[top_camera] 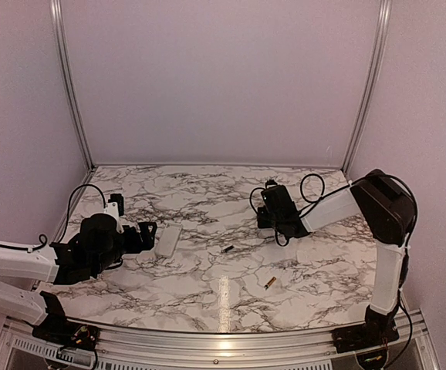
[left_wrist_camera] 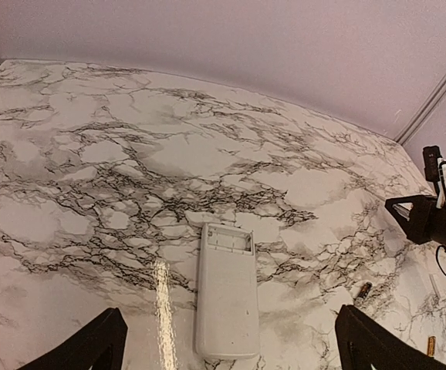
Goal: Unload the batteries from the remote control
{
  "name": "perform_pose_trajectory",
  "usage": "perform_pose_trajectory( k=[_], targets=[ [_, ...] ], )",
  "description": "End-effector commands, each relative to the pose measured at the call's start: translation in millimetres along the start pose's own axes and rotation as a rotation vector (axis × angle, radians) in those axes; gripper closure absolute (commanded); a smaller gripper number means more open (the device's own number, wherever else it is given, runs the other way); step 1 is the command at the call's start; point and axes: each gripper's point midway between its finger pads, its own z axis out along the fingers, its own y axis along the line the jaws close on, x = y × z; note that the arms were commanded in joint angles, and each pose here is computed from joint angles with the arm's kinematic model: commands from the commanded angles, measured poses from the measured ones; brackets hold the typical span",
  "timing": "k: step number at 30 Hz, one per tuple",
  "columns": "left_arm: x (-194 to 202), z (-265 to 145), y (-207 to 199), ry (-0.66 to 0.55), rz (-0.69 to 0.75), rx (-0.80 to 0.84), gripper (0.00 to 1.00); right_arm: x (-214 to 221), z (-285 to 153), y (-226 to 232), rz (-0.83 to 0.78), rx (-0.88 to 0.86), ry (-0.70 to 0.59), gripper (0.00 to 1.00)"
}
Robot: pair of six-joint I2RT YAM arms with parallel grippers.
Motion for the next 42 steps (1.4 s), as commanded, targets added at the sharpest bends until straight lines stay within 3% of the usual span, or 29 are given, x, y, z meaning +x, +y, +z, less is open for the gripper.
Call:
perform_pose_trajectory(
  k=[1, 8, 16, 23, 28, 33, 38, 42],
  targets=[
    [2.3, 0.5, 2.1, -0.003, 0.010, 0.003, 0.01, 22.6, 8.2, 1.9, 0.006, -0.025, 0.059, 0.89],
    [2.0, 0.2, 1.8, -0.003, 0.010, 0.005, 0.01, 29.4, 8.4, 1.2, 0.012, -0.025, 0.083, 0.80],
    [0.0, -2.0, 1.5, -0.009, 0.007, 0.011, 0.01, 34.2, 8.7, 0.1, 0.011, -0.022, 0.097, 0.80],
    [-1.3, -4.0, 1.6, -0.015, 0.005, 0.017, 0.01, 13.5, -2.9, 3.5, 0.006, -0.041, 0.070, 0.78],
    [-3.4, -6.6, 2.1, -0.026, 0.003, 0.022, 0.01, -18.8, -25.9, 2.2, -0.004, -0.048, 0.018, 0.66],
    [-6.6, -9.0, 2.7, -0.043, 0.005, 0.024, 0.01, -53.5, -58.7, -5.4, -0.011, -0.046, -0.048, 0.47],
    [-16.0, -15.9, 9.6, -0.091, 0.011, 0.002, 0.01, -80.9, -96.0, -19.3, -0.009, -0.038, -0.126, 0.05],
    [-30.6, -22.1, 17.2, -0.148, 0.032, -0.045, 0.01, -91.8, -118.5, -32.4, -0.015, -0.020, -0.182, 0.02]
  ],
)
